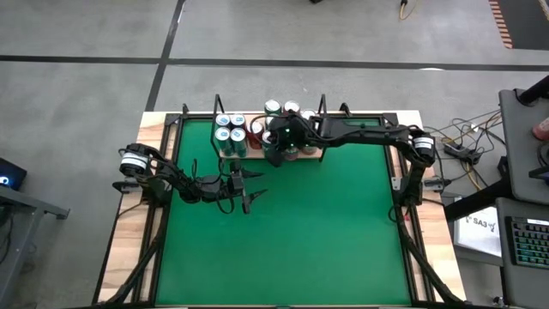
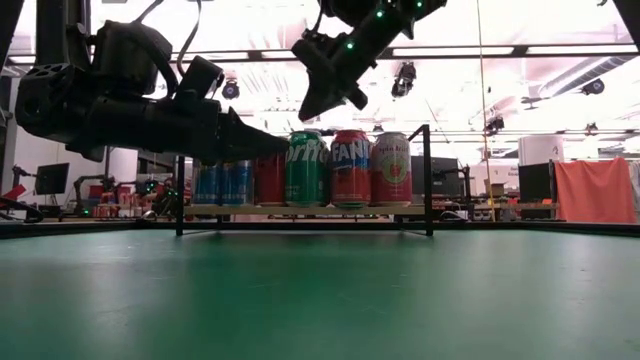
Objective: Pick and place cans onto a shelf
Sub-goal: Adjust the soda cans on the shelf
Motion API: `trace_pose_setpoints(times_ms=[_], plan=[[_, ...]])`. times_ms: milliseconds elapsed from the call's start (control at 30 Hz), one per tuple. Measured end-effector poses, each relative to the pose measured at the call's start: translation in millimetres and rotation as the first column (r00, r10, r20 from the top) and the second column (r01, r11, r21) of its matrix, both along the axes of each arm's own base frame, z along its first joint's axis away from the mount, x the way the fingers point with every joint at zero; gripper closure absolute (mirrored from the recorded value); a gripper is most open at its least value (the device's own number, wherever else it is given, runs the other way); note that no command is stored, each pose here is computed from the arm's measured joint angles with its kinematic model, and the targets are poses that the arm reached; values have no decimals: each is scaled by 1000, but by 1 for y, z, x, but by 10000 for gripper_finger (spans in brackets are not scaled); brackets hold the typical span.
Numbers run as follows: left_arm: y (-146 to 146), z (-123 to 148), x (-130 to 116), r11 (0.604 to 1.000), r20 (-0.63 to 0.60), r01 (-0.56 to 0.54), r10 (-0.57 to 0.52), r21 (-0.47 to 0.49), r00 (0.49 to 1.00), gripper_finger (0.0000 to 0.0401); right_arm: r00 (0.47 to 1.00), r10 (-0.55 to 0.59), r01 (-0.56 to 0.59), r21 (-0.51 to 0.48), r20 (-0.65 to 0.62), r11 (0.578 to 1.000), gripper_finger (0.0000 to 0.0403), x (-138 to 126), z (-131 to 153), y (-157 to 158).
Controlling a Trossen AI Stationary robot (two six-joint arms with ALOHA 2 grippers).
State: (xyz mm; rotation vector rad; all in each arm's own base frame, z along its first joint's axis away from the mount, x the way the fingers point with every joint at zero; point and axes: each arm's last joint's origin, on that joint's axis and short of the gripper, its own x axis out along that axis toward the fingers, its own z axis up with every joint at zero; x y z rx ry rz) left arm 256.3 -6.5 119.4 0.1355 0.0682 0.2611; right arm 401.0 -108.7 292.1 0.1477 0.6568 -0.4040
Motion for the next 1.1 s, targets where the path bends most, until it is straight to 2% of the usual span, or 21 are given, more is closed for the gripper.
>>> trace_pose_setpoints(times_ms=[600,933,1100], plan=[[0,0,0,1000,0,0,0,0,1000,153,996,-42,43,18,-81,999,394,-7,-12,-9],[0,0,0,1000,0,0,0,0,1000,153,995,-65,68,46,-82,997,394,-8,-9,-8],[0,0,0,1000,0,0,0,0,1000,153,997,-66,67,13,-49,998,394,-6,2,-10]])
